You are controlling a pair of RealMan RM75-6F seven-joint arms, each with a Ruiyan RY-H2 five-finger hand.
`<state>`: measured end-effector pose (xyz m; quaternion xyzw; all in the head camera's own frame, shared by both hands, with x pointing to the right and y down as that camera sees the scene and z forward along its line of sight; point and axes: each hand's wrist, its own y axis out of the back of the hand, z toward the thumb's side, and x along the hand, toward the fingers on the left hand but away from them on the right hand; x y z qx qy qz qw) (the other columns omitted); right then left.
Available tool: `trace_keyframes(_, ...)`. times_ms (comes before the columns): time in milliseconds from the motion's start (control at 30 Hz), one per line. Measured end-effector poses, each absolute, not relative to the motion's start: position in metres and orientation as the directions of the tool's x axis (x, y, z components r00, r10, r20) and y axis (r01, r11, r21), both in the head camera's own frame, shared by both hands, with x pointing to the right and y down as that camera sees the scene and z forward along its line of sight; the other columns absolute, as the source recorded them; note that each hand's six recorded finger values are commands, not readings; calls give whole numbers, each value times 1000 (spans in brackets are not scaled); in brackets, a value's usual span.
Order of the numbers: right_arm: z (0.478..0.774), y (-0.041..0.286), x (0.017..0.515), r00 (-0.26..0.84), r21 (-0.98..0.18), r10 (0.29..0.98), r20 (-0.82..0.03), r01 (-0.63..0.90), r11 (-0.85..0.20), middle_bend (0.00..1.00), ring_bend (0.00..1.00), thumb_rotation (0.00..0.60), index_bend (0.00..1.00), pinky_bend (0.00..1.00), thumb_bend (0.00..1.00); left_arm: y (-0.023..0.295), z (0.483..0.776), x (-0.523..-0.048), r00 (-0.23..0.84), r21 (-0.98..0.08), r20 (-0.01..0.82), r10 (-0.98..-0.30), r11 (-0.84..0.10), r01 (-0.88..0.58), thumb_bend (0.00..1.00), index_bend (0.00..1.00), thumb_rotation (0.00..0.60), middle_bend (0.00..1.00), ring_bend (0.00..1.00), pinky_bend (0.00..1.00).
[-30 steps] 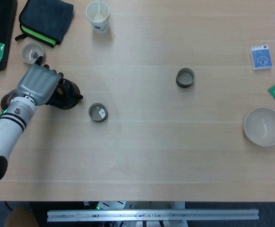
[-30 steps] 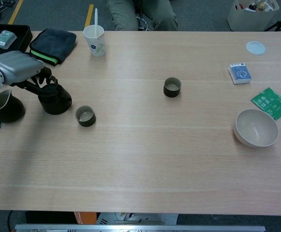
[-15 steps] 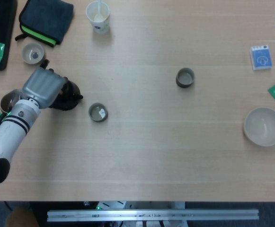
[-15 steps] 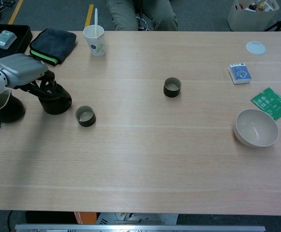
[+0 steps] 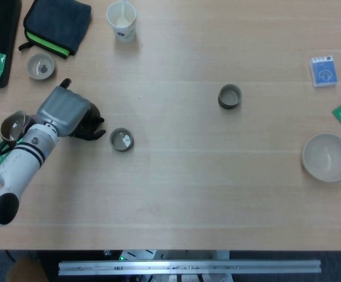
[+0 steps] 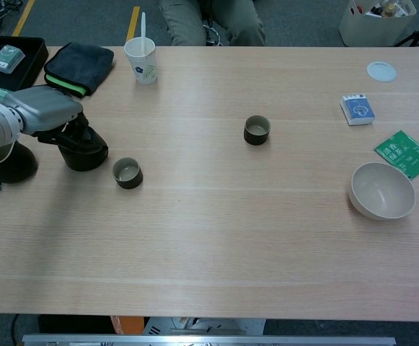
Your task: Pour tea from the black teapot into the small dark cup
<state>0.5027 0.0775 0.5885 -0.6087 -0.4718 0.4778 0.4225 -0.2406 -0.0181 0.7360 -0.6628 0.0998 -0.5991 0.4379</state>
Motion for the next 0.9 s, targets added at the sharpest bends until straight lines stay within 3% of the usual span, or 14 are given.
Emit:
trace_keyframes(200, 588, 77, 503, 97, -965, 978, -183, 170, -197, 296, 206, 600, 263, 309, 210, -16, 738, -241, 264, -696, 711, -652, -599, 396, 199, 575, 109, 669, 507, 107)
trace_keyframes(533, 588, 77, 501, 104, -965, 977, -186, 171, -201, 296, 206, 600, 263, 309, 210, -14, 733, -248, 259, -726, 682, -684, -587, 359, 199, 472, 114, 566, 440, 107)
trace_keyframes(900, 588, 77, 500, 107, -964, 977, -187, 170, -203, 296, 206, 600, 263, 309, 210, -3, 735, -265, 244, -729, 682, -690, -610, 312, 199, 456, 112, 550, 430, 107)
